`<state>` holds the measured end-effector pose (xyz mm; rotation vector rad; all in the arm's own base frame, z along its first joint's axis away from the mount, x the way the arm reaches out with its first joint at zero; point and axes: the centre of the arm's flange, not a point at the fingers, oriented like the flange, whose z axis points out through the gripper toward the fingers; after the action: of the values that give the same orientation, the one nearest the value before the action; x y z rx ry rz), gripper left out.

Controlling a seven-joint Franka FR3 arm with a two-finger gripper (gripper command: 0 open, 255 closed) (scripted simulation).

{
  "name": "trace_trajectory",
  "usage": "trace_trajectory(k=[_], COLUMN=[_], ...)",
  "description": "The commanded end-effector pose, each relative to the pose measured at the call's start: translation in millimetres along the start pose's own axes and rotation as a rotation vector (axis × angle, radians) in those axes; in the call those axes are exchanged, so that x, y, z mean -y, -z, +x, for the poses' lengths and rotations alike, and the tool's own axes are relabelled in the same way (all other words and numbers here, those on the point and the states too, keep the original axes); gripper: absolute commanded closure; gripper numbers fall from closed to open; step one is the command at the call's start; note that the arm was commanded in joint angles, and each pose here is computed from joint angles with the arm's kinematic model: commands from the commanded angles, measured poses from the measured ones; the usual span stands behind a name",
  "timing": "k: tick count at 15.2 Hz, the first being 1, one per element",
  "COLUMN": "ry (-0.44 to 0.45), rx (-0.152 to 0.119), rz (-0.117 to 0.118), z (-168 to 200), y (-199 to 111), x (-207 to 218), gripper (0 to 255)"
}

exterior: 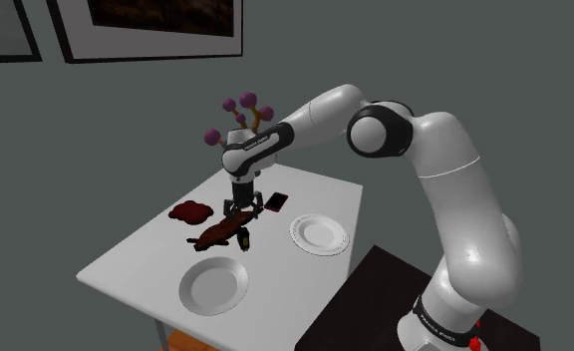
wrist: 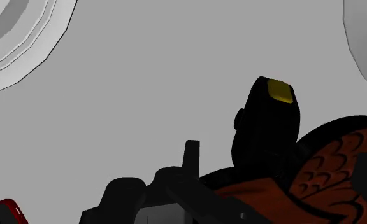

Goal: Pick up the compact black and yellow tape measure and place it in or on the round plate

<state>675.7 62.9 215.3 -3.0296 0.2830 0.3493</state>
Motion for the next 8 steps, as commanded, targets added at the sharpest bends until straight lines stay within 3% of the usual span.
trace_trajectory(k=[1, 8], ry=[-0.003, -0.004], rx=[0.005, 0.007], rz=[0.001, 0.002], z=[23, 33], y=[-14, -52], x=[5, 7], gripper=[0, 0])
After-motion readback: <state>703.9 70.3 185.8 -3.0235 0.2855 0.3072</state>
